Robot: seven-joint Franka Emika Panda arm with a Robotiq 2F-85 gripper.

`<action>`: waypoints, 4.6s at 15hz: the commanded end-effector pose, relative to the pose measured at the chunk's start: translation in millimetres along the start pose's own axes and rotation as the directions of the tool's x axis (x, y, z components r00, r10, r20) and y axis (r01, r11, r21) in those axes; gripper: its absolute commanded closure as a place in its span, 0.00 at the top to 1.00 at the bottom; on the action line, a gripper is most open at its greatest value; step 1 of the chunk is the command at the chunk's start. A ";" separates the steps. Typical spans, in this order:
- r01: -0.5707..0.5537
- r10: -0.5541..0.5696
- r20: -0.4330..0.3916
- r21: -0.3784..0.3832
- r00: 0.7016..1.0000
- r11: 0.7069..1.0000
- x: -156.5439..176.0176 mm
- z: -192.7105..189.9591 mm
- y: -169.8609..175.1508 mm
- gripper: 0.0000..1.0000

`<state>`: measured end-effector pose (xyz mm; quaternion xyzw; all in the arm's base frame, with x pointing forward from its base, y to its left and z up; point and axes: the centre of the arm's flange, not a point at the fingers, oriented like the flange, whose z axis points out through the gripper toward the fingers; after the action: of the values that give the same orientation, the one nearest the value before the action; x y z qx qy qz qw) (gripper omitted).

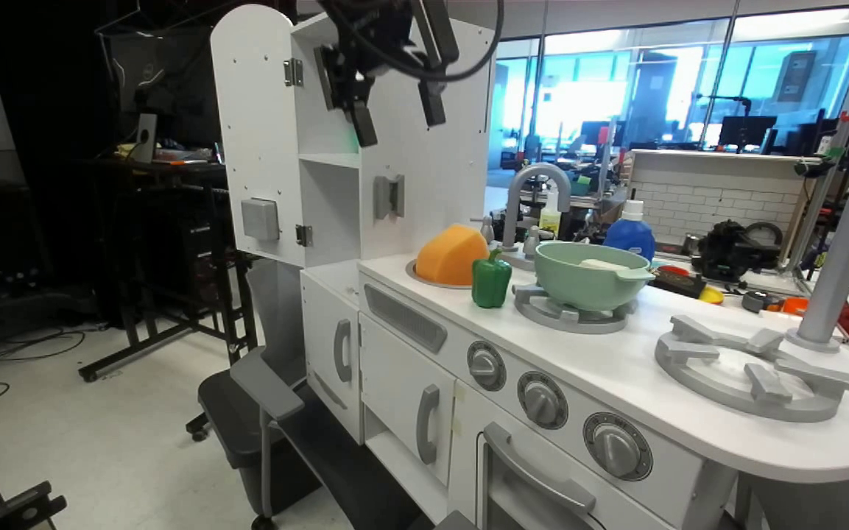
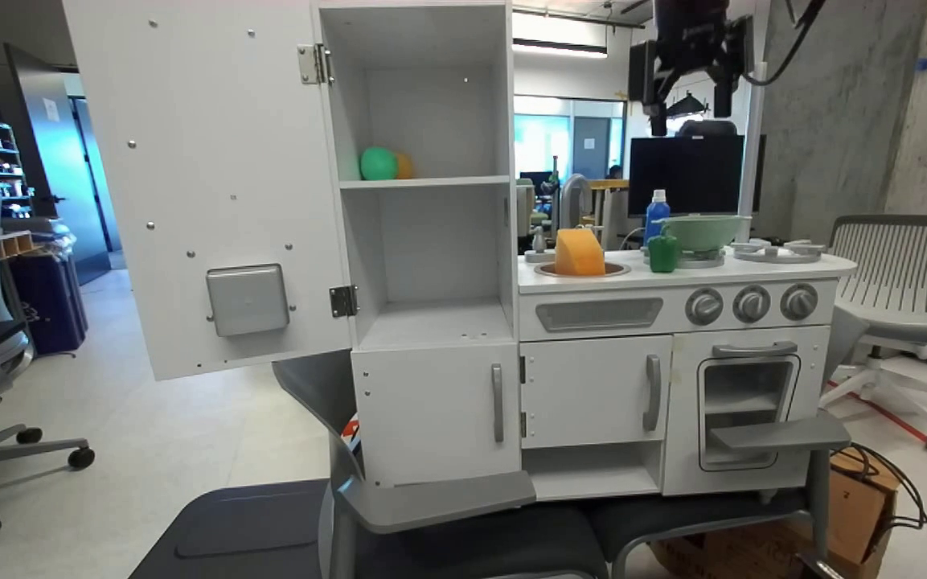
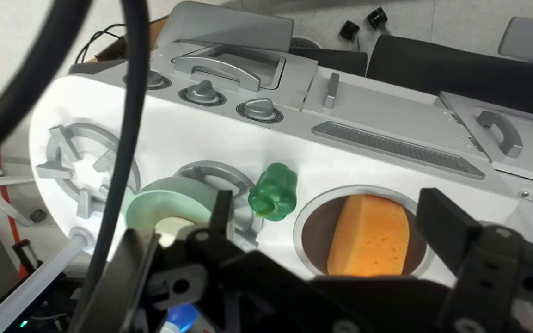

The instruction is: Open the cupboard and put the yellow and green object inside.

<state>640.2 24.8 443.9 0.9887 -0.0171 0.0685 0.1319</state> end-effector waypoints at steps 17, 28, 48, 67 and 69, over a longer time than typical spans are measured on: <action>-0.121 0.150 -0.142 0.195 0.978 0.973 153.5 162.8 -59.8 1.00; -0.100 0.129 -0.145 0.188 0.981 0.977 175.4 203.2 -84.6 0.56; 0.092 -0.100 0.050 0.143 0.994 0.985 34.2 28.1 -109.7 0.04; 0.141 -0.146 -0.392 -0.042 0.908 0.989 20.6 -100.3 -217.1 0.04; 0.129 -0.142 -0.428 -0.059 0.893 0.990 29.6 -100.5 -220.7 0.04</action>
<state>646.7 254.4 484.7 0.9569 0.0862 0.2402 0.1385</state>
